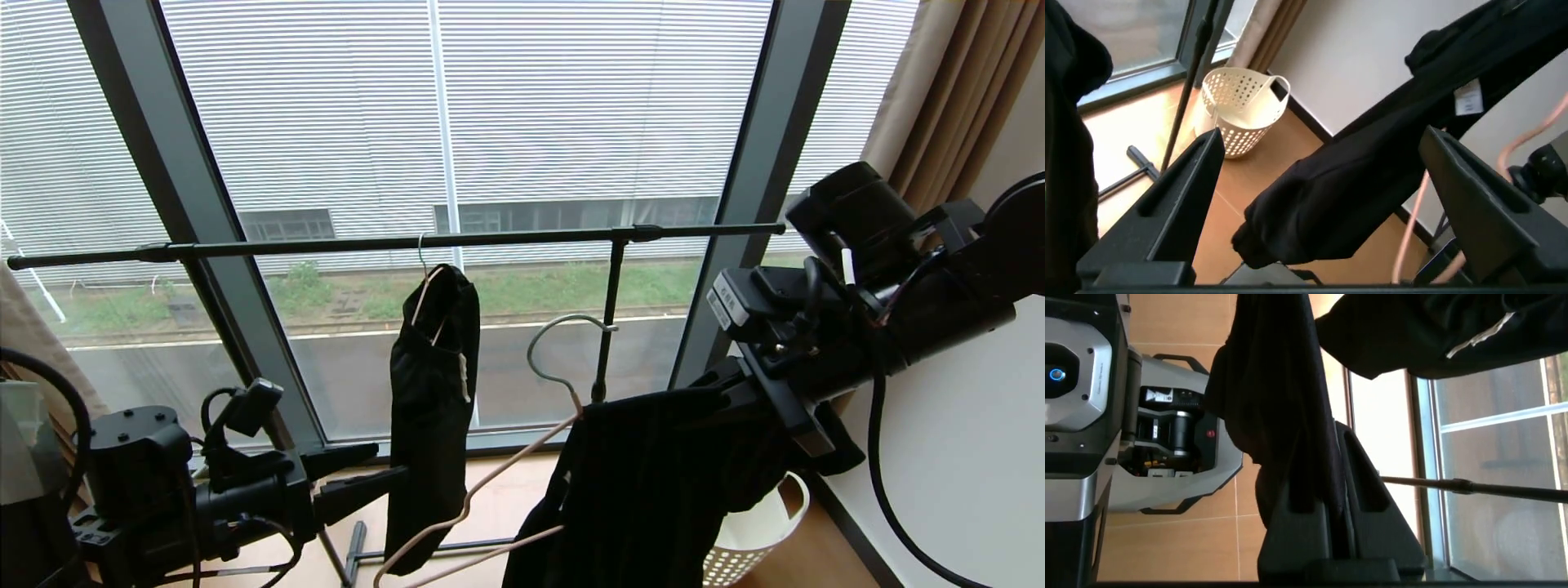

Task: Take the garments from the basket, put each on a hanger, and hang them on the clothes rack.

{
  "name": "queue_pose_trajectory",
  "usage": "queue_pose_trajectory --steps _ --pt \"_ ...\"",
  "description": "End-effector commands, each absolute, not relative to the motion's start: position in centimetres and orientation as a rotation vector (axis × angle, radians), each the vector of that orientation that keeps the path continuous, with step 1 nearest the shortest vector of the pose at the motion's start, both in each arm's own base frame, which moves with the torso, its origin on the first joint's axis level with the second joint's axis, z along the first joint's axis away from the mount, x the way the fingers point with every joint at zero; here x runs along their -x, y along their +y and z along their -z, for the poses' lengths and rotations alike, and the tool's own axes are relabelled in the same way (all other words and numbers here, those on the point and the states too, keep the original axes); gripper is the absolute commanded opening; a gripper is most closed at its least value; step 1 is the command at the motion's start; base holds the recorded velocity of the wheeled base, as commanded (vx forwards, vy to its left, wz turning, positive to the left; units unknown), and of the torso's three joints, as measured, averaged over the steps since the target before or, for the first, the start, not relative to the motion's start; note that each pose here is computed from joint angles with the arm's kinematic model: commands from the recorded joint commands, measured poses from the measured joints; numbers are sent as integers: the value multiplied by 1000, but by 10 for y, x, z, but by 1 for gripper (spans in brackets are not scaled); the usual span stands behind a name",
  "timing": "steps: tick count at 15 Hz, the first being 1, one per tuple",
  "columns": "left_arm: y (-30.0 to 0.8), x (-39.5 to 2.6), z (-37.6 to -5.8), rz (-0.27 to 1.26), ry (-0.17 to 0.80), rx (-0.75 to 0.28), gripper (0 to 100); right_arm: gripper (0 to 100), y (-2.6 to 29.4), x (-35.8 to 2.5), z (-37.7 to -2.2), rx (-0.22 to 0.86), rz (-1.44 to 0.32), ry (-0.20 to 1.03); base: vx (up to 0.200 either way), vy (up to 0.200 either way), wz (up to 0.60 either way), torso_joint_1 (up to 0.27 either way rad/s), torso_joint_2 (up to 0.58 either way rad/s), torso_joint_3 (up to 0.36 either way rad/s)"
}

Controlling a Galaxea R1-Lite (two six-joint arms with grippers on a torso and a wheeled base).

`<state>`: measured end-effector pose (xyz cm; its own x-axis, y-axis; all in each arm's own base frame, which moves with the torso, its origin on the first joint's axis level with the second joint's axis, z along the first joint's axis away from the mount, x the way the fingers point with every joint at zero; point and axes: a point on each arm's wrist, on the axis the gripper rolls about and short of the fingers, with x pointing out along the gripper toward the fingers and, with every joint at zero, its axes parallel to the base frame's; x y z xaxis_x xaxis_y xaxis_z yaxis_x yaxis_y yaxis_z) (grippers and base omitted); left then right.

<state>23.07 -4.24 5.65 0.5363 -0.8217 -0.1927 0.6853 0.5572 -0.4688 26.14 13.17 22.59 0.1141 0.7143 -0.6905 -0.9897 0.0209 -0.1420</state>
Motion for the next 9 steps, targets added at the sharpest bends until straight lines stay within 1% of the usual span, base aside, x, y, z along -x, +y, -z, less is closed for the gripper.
queue_pose_trajectory --steps 1,3,4,5,7,9 --pt "-52 -228 -39 951 489 347 100 0 132 -259 -229 676 -1427 476 0 0 0 0 0 0" --pt "-63 -221 -36 1004 509 310 100 0 135 -263 -230 653 -1429 442 0 0 0 0 0 0" --pt "-71 -214 -33 1050 517 272 100 0 138 -264 -230 657 -1428 417 0 0 0 0 0 0" --pt "-79 -211 -33 1086 521 257 100 0 141 -263 -231 661 -1437 411 0 0 0 0 0 0" --pt "-89 -207 -32 1109 533 238 100 0 148 -259 -231 669 -1465 404 0 0 0 0 0 0" --pt "-93 -203 -31 1110 544 229 100 0 156 -253 -232 677 -1495 392 0 0 0 0 0 0"
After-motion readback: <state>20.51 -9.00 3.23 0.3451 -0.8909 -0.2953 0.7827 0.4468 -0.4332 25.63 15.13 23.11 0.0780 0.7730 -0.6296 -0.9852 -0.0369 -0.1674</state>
